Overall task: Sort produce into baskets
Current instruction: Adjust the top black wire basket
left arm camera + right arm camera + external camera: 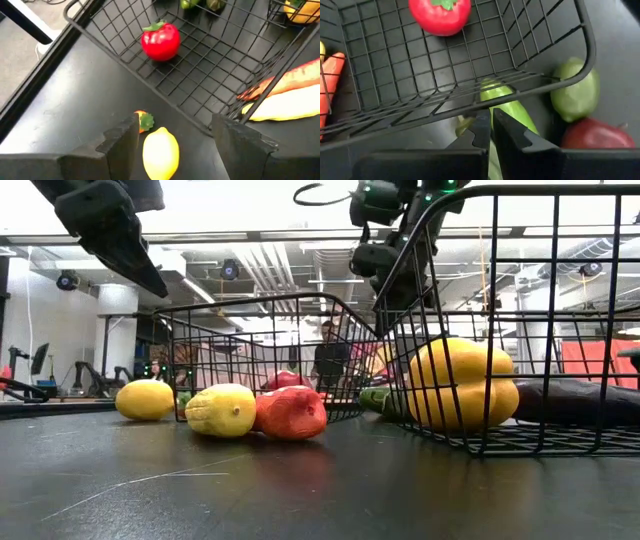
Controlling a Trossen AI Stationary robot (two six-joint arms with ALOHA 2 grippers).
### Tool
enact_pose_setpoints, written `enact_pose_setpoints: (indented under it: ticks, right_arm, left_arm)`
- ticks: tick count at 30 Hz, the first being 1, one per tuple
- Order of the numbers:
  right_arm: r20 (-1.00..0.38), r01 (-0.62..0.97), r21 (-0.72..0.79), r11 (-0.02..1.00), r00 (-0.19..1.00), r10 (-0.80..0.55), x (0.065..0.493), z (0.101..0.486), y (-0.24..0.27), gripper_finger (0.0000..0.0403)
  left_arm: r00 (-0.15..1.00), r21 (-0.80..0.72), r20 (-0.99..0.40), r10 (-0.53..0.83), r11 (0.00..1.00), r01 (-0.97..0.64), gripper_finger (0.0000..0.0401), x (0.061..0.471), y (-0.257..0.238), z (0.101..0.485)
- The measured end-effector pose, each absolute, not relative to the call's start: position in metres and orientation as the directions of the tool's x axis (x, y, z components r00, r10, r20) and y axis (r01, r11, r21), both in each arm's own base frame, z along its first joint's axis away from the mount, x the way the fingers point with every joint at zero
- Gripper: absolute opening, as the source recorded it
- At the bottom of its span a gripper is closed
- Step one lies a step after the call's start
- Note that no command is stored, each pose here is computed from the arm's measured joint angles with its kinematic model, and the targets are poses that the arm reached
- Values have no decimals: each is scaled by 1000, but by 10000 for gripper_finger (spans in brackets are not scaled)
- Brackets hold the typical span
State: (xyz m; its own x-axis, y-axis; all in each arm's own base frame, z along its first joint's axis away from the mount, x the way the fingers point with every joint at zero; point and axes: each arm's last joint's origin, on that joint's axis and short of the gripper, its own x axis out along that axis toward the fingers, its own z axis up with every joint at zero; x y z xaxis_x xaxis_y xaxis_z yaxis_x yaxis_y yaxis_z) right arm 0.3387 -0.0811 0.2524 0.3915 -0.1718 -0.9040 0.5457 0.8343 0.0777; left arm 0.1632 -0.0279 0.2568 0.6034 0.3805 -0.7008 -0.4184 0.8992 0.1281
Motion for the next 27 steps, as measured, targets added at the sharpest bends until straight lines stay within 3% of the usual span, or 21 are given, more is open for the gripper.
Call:
enact_pose_setpoints:
  ticks: [17, 22, 27]
  right_arm:
    - [-870, 539, -7, 842, 412, -271, 352, 275, -117, 13]
    - [-823, 486, 25, 874, 506, -258, 339, 313, -86, 13]
    - [-789, 284, 118, 951, 609, -84, 336, 333, -25, 13]
  left_arm:
    - [550, 150, -732, 403, 882, -447, 231, 180, -45, 237]
    - [563, 124, -737, 374, 893, -432, 231, 178, -55, 236]
    - [613, 65, -719, 326, 910, -409, 231, 178, -67, 250]
